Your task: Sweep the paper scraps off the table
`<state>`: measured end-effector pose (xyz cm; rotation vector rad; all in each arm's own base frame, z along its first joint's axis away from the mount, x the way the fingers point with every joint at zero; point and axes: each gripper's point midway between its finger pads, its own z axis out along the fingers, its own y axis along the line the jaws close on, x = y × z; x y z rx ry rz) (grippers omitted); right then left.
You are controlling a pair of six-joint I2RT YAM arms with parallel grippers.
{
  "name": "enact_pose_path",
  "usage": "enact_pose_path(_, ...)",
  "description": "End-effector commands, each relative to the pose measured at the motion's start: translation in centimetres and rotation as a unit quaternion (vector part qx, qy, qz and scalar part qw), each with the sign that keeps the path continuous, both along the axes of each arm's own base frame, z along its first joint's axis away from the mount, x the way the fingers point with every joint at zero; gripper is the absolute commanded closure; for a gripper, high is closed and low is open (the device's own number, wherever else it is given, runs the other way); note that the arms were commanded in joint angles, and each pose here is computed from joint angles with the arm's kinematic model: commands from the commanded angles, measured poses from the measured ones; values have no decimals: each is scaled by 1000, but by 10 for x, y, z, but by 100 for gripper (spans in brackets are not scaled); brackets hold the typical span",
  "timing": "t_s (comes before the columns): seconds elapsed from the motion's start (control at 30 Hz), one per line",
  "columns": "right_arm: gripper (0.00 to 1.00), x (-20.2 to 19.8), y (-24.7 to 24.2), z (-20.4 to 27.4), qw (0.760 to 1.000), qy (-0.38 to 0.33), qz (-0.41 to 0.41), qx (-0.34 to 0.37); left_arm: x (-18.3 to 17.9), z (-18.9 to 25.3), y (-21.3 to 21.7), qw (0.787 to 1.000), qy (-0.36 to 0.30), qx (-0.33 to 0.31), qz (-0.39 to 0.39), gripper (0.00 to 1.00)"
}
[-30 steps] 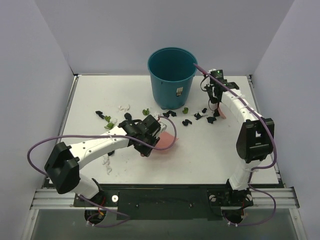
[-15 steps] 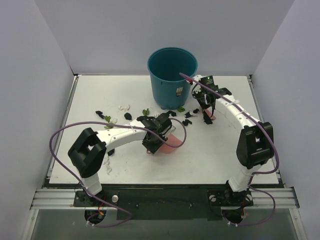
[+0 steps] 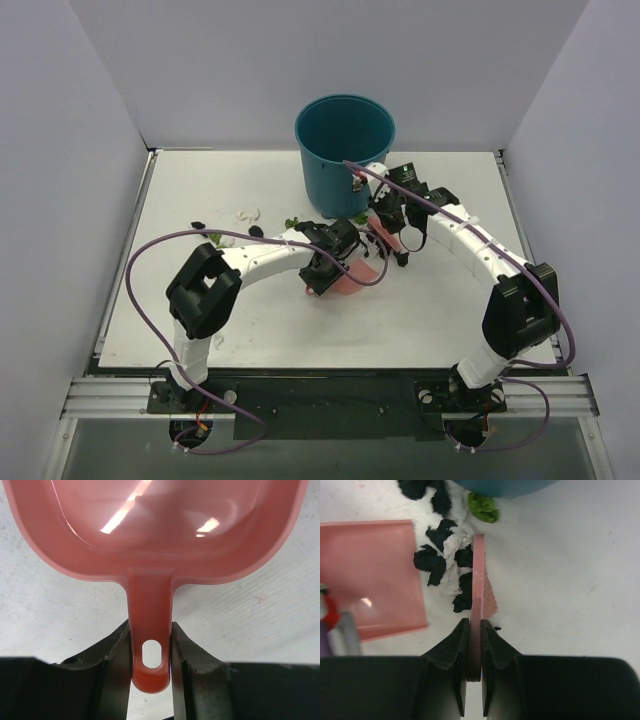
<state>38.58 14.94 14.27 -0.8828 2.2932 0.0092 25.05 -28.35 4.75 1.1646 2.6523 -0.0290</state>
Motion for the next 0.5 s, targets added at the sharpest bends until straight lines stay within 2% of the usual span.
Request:
enact_pose_path(0.0,100,-46,27,5,997,41,55,36,14,8,-11,1000,-12,-10,-7,100)
enact_pose_path(0.27,100,-84,47,19,992,40,107,45,16,9,-15,1000,-12,-27,-4,100)
enact_pose_path(0.47,100,-83,42,38,996,17,75,53,8,9,-15,998,-12,-55,12,100)
